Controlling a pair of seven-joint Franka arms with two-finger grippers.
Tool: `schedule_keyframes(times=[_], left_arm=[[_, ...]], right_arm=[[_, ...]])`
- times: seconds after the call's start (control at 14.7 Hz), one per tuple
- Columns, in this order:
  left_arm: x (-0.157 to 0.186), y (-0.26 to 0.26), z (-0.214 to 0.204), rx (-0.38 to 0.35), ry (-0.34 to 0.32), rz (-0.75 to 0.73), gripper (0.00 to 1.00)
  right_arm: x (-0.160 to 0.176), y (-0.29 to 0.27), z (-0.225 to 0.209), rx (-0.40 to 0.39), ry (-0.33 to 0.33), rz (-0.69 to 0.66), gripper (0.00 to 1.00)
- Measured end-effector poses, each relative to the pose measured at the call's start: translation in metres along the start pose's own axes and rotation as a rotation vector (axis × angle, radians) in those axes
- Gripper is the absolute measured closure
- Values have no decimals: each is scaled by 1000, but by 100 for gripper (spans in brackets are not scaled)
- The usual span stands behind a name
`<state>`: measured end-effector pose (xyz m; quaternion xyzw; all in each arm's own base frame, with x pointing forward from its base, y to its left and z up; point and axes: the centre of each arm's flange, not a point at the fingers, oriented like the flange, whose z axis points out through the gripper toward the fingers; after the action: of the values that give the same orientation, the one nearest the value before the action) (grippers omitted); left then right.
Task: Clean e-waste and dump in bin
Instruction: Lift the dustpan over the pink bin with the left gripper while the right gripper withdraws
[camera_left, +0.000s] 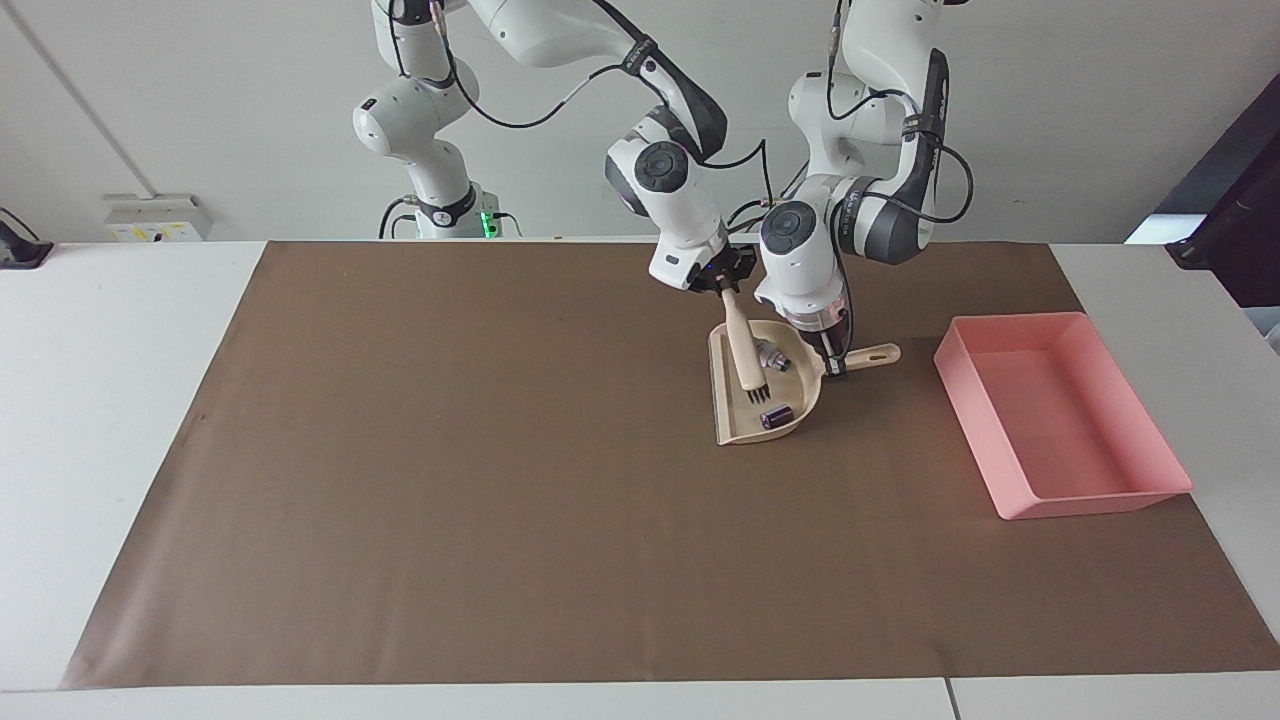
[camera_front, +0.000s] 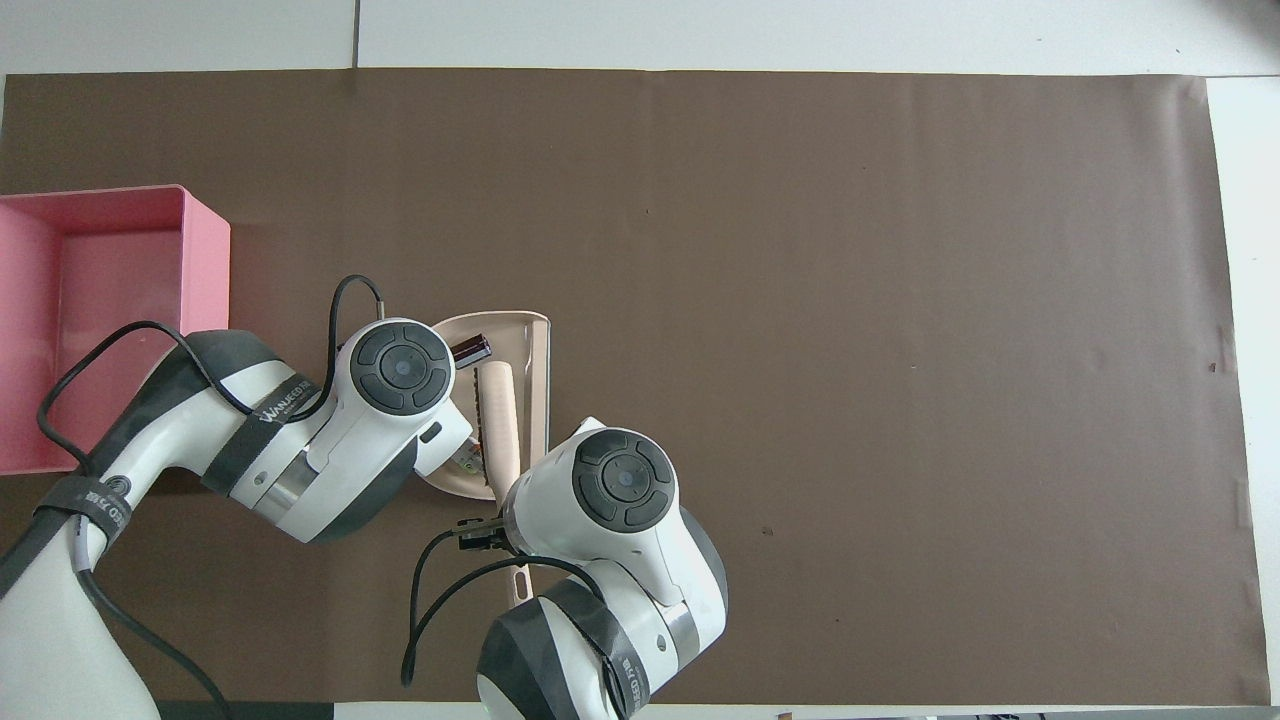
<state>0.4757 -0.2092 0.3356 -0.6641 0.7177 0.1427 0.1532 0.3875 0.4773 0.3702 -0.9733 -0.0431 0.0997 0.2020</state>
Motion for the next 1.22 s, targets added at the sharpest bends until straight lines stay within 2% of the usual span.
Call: schedule_keyframes(times=[0.14,0.34,0.61,0.82,0.95,1.09,1.22], left_arm=[[-6,-4,2,-9,37,0,68],[-15,-8,5,-15,66,2,68],[-45,-15,-2,-24,129,10,68],[-93,-22,-14,-13,183,10,68],[-135,-26,-21,-37,186,-28,68],[-185,-34,-29,-60,183,-82,68],[-239,-44,-36,-40,188,-105,68]], right_arm=[[-5,0,-26,-13,-4,10,74],[-6,23,-84,-140,23,48,74],[9,101,-171,-300,48,122,74],[40,191,-218,-347,53,149,74],[55,253,-241,-368,51,140,74],[61,313,-257,-397,35,122,74],[59,374,-268,-403,12,95,74]])
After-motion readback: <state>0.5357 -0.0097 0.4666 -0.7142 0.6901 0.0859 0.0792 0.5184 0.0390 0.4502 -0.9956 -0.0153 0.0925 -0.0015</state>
